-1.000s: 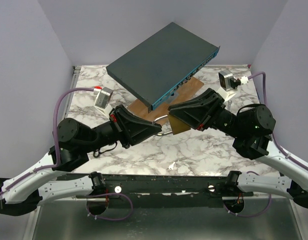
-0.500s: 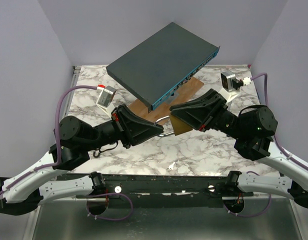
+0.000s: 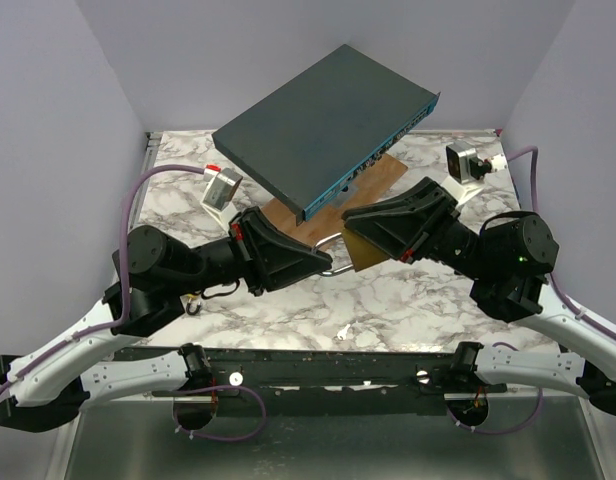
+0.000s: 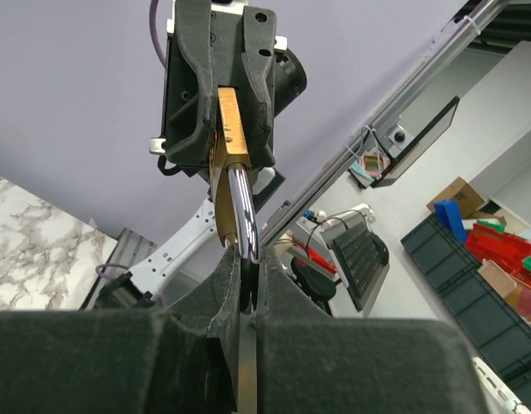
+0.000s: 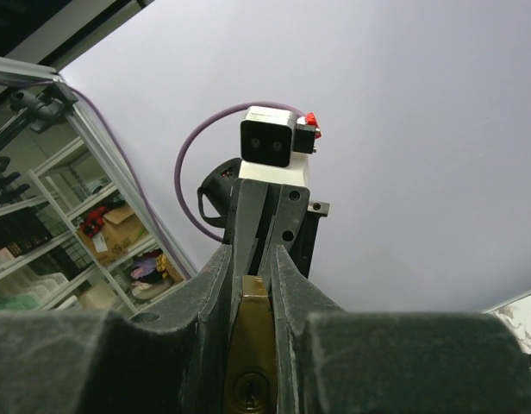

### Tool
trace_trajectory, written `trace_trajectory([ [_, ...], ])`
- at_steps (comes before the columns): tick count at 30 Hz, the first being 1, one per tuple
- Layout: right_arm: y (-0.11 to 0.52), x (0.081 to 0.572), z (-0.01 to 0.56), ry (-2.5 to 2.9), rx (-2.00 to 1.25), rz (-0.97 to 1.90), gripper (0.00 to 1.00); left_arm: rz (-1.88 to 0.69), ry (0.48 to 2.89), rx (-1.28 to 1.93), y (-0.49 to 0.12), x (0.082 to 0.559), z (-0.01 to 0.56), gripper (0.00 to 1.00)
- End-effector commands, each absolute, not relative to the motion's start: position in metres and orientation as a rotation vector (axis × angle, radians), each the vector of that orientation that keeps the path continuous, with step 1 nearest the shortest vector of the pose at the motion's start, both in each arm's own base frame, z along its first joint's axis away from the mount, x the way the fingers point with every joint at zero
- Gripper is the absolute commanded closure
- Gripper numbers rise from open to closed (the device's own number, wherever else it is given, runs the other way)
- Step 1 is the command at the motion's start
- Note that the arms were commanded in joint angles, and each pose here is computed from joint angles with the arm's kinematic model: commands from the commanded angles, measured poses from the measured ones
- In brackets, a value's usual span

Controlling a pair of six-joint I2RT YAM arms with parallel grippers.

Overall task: Lock with the key
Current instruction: Lock the lock.

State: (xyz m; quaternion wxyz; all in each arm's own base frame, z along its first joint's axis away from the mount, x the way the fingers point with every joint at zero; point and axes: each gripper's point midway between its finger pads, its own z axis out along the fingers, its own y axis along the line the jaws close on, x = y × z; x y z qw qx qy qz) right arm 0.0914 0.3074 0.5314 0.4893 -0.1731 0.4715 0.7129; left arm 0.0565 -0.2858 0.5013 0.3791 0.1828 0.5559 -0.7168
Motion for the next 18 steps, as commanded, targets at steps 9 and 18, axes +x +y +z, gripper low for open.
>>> trace_trajectory([
  [9, 0.382, 0.054, 0.372, 1.682, -0.791, 1.692, 0.99, -1.659, 1.876, 0.258, -0.353, 0.122, 0.391, 1.0],
  [18, 0.376, 0.062, 0.373, 1.694, -0.732, 1.632, 0.99, -1.629, 1.783, 0.317, -0.341, 0.124, 0.405, 1.0],
])
